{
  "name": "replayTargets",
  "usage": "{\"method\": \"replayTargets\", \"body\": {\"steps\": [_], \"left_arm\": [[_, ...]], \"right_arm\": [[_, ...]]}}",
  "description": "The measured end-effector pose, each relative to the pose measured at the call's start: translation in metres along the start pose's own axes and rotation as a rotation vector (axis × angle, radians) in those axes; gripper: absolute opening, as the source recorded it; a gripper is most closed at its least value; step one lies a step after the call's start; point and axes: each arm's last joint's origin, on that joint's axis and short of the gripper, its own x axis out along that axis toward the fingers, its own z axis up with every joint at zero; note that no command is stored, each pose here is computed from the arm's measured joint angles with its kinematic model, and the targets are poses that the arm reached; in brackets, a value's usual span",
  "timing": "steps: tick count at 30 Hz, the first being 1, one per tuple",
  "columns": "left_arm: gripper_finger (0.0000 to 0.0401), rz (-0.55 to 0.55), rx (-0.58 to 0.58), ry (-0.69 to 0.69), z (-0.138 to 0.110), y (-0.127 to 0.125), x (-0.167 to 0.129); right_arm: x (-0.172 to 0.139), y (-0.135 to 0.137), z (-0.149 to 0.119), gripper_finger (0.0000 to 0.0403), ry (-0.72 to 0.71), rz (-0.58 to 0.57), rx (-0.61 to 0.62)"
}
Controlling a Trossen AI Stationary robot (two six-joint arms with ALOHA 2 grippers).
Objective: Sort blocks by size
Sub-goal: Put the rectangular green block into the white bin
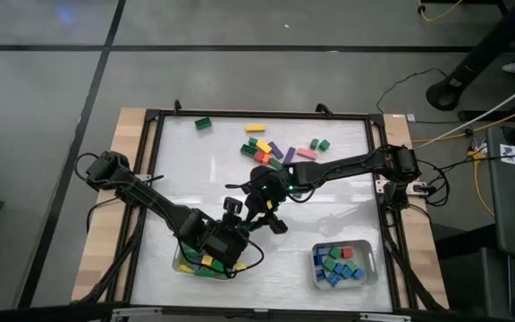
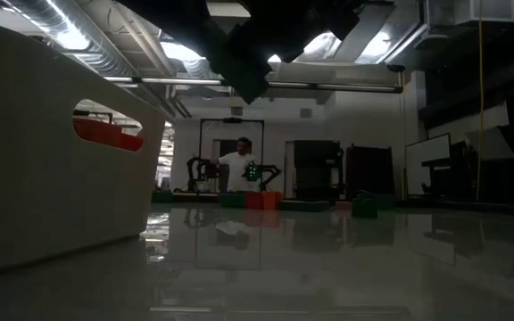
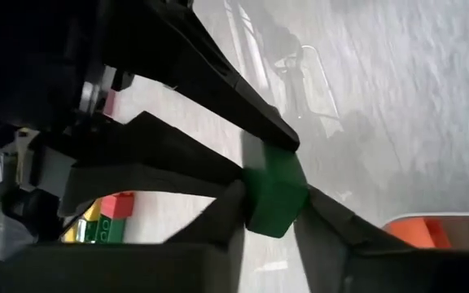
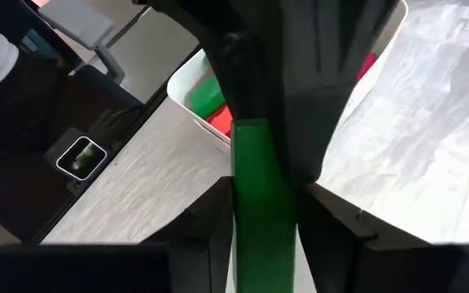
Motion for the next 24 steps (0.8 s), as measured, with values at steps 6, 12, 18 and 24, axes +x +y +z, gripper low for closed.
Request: {"method": "replayTargets", "body": {"steps": [6, 12, 18, 24], "left_arm": [[0.004, -0.005, -0.002, 0.001, 0.0, 0.0, 0.0], [0.004, -0.031, 0.003, 0.002, -0.001, -0.003, -0.002], [0.004, -0.042, -0.03, 0.002, -0.002, -0.011, -0.008], [0.004, -0.105, -0.114, 0.029, -0.007, -0.023, -0.017]], "right_arm": [[0.0, 0.0, 0.0, 0.0127, -0.001, 0.004, -0.001], [0.004, 0.005, 0.001, 0.0127, 0.017, -0.058, 0.008], [0.007, 0.009, 0.003, 0.0127, 0.027, -0.11, 0.003], [0.006, 0.006, 0.002, 0.0127, 0.034, -0.16, 0.068]]}}
